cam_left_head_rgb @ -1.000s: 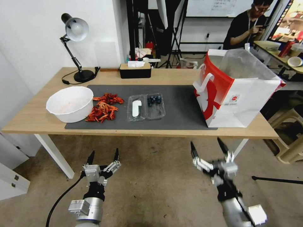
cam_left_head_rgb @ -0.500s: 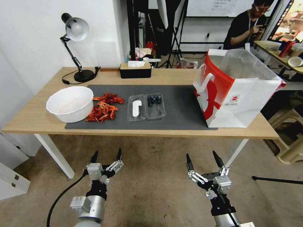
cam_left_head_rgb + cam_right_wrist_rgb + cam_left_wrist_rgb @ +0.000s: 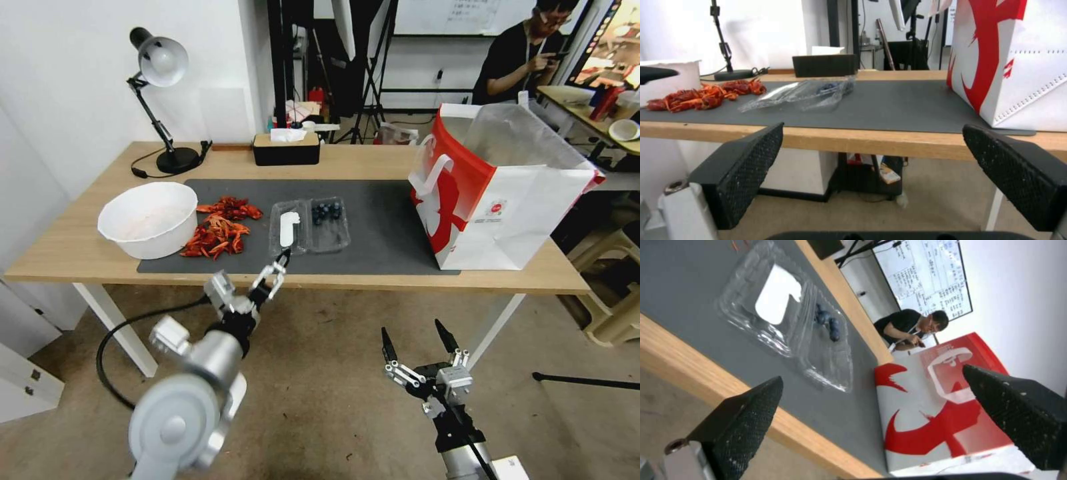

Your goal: Close the takeout container lid, then place the container into the takeout bag.

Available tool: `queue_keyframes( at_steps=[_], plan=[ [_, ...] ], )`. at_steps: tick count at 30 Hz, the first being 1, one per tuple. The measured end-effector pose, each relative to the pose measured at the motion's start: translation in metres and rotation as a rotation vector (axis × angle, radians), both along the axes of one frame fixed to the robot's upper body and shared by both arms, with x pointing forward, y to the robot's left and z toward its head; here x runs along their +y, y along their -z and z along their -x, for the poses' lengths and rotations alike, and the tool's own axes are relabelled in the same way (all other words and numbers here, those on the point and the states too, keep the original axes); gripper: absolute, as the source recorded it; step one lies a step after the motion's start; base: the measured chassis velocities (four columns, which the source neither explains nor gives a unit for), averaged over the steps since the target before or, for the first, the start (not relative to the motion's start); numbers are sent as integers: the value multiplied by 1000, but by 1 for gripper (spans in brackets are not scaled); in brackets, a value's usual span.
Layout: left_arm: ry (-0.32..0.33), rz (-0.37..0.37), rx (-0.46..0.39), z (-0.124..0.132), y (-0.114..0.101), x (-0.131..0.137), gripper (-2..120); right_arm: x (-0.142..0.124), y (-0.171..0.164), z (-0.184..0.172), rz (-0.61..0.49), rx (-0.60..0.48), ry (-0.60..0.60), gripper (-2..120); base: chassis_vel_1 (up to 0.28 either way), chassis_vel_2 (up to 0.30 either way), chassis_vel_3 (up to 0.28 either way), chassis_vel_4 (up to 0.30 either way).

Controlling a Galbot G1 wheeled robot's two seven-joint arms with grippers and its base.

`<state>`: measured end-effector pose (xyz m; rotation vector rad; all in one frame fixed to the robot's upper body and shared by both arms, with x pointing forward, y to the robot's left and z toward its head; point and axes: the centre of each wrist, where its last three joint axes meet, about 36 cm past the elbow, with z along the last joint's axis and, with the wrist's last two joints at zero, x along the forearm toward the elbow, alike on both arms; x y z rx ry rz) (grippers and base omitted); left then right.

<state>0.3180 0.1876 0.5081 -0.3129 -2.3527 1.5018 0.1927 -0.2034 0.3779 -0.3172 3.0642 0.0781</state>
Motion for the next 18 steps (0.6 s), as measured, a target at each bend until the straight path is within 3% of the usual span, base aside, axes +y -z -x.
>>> queue_keyframes(
  at_steps=[6,12,18],
  plan=[
    [-11,34,58,-23,5,-11,100,0,3,0,3,9,2,100,0,0,0,0],
    [-38,4,129,-50,16,-29,100,2,5,3,10,13,16,100,0,0,0,0],
    [-51,-4,141,-71,21,-42,100,5,8,4,7,14,30,100,0,0,0,0]
  ],
)
